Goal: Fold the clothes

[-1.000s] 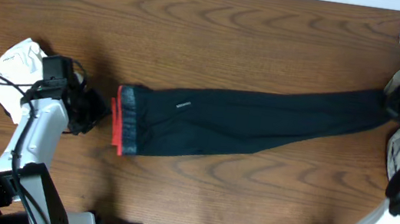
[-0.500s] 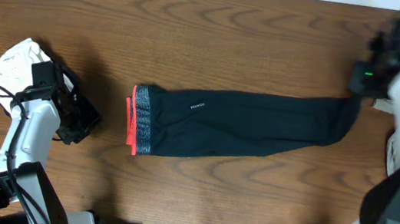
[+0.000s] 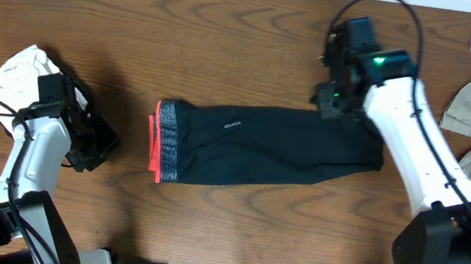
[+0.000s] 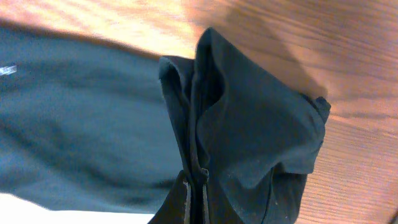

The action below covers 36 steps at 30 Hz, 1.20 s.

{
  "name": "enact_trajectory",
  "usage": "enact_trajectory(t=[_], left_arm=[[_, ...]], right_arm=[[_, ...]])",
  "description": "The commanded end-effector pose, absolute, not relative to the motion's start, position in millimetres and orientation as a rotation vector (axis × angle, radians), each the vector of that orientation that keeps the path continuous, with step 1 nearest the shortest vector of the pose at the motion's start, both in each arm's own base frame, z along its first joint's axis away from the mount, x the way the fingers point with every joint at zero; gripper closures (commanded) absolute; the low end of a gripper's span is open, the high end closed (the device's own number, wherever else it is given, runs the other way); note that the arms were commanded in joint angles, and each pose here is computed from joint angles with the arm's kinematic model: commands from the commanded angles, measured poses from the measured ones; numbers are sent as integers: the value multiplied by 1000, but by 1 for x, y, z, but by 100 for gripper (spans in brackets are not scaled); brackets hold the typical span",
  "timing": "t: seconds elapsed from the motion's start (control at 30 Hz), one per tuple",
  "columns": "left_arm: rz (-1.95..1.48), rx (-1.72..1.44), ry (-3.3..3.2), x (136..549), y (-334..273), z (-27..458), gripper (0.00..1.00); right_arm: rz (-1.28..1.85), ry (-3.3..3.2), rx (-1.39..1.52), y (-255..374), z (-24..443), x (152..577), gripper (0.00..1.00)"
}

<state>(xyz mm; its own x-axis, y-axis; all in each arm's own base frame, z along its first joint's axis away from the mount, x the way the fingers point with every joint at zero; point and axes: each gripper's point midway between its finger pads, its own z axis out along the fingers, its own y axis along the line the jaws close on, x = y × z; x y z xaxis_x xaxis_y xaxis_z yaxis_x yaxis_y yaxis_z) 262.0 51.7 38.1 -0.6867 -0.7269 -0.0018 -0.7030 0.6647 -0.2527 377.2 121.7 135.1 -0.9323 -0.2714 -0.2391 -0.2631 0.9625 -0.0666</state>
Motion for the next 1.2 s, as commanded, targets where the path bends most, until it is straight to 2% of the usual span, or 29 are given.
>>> enact_trajectory(t=[0.0,0.13,0.53,0.93,0.97,1.0,1.07,1.1,1.17], left_arm=[[-347,-1191,2768,263,54,42,54],[-346,-1195,2774,261,54,42,47],[-346,-1198,2779,260,53,41,47],[-346,-1199,2780,259,53,41,47],[-346,-1199,2780,259,53,41,47],[-346,-1199,2780,259,53,41,47],[-346,-1199,2781,259,53,41,47],[-346,-1200,2782,259,53,41,47],[-346,-1200,2783,259,53,41,47]], right_arm=[[-51,2858,-435,144,135,368,98],[-44,2857,-500,163,131,358,98],[-30,2930,-606,183,98,323,98],[20,2911,-658,210,97,311,96],[21,2910,-661,211,97,310,94],[24,2910,-666,212,97,309,87],[33,2912,-677,215,97,307,63],[44,2915,-682,216,96,306,56],[56,2918,-684,217,96,305,51]])
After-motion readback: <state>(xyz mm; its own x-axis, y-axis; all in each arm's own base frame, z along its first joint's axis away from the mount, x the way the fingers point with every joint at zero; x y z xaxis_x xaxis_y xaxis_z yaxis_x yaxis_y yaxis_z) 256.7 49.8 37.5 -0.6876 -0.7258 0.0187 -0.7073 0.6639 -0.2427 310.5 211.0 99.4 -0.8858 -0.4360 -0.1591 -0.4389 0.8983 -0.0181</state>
